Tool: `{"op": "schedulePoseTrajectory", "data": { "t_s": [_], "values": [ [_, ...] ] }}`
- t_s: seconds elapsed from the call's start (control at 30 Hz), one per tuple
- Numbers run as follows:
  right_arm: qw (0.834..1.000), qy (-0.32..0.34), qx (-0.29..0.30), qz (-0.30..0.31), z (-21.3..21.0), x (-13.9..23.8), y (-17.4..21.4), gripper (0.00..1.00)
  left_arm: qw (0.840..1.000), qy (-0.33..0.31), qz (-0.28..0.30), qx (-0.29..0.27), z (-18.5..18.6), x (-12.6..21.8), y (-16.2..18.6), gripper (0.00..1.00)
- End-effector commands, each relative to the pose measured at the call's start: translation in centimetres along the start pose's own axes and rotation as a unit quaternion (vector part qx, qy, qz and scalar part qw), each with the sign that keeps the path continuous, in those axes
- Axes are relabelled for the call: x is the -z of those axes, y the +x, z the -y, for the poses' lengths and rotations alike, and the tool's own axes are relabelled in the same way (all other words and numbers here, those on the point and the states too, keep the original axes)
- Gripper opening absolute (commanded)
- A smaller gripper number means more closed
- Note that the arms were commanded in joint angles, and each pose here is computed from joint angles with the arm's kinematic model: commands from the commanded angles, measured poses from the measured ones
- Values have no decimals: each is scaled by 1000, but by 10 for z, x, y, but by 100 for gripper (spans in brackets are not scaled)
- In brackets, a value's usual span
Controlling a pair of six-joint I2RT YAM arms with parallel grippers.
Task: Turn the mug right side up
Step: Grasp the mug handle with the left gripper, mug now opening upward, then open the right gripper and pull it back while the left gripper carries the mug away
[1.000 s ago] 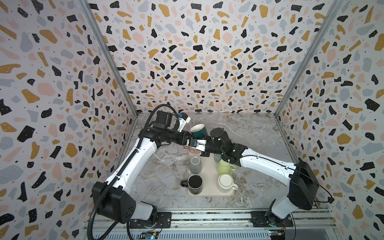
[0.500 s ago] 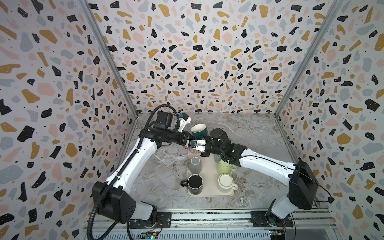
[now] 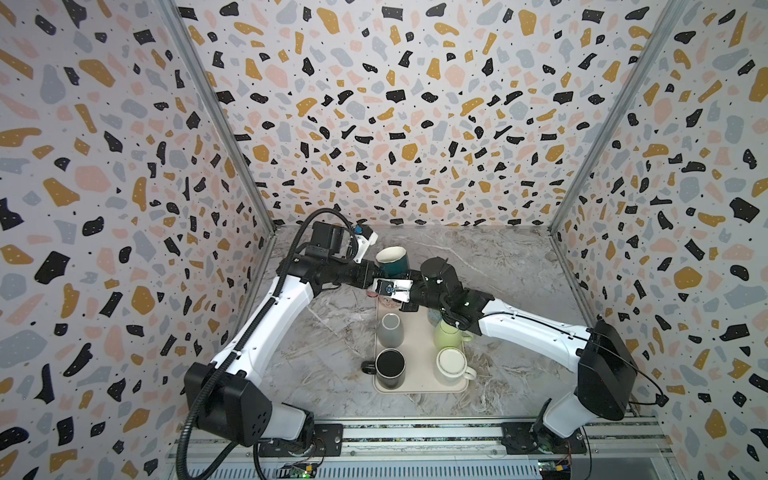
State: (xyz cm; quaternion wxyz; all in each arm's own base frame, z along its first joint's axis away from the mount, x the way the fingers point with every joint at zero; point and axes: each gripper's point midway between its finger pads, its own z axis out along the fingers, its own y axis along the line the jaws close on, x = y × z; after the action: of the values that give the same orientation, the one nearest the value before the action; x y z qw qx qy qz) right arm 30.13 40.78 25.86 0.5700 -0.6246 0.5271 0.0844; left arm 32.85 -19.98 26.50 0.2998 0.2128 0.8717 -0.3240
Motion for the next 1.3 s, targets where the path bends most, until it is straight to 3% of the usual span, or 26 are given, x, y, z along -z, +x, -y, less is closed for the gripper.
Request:
{"op": "schedulePoseTrajectory", "data": {
  "t_s": [0.0, 0.5, 0.77, 0.9, 1.27],
  "values": [
    [998, 61, 8, 33, 35, 21, -29, 26, 999, 14, 45, -22, 9, 5, -22, 0],
    [995, 101, -1, -2, 52, 38, -21, 26, 991, -73, 113, -28, -32, 12, -79, 0],
    [992, 127, -17, -20, 60, 47, -9, 25, 975, -148, 162, -18, -70, 20, -102, 0],
    [989, 136, -54, -28, 67, 55, 6, 24, 964, -204, 169, -17, -96, 19, -102, 0],
    [973, 137, -184, 2, 73, 88, 38, 24, 939, -268, 215, -27, -140, -2, -91, 0]
  ]
}}
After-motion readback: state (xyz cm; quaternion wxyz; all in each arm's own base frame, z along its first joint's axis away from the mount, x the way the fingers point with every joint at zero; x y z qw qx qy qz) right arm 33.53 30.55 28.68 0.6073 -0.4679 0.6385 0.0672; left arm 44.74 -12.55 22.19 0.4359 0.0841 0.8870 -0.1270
